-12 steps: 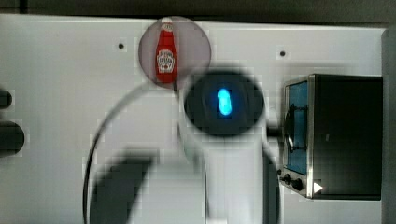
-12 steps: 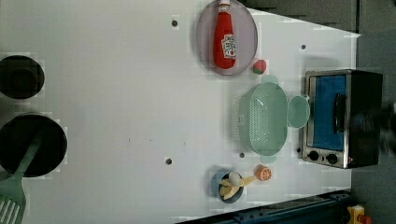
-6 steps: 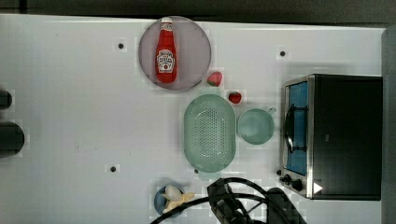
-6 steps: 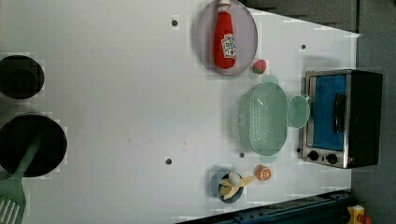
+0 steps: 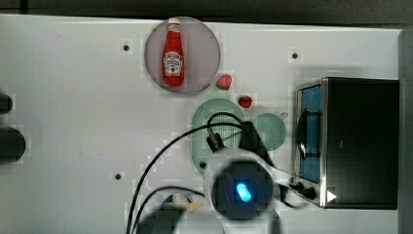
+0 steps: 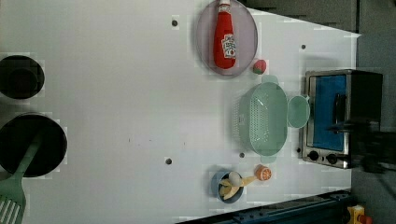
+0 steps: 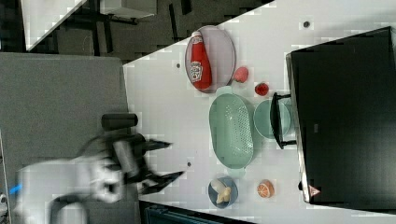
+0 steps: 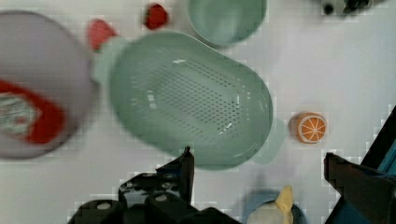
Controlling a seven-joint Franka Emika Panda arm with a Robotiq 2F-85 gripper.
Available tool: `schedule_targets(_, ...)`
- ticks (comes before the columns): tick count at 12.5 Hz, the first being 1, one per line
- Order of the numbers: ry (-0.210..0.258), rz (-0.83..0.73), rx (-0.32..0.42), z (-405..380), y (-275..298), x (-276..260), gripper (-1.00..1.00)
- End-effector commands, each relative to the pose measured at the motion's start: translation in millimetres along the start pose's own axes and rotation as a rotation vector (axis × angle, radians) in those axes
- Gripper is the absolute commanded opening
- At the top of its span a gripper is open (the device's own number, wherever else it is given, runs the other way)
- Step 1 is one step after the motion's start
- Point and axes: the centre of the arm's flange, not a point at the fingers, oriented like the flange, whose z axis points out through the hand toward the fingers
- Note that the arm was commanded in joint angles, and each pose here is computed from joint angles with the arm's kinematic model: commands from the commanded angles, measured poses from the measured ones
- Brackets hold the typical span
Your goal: Drag strainer right to left.
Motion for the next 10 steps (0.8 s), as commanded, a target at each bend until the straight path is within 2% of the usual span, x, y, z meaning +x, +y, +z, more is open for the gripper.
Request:
schedule_targets(1, -0.009, 0.202, -0.042, 77, -10, -11, 1.0)
schedule_targets(7, -0.004, 0.276, -0.009, 188, -61, -2, 1.0)
schedule_targets(10, -0.002, 0.381, 0.029, 233, -69, -3, 1.0)
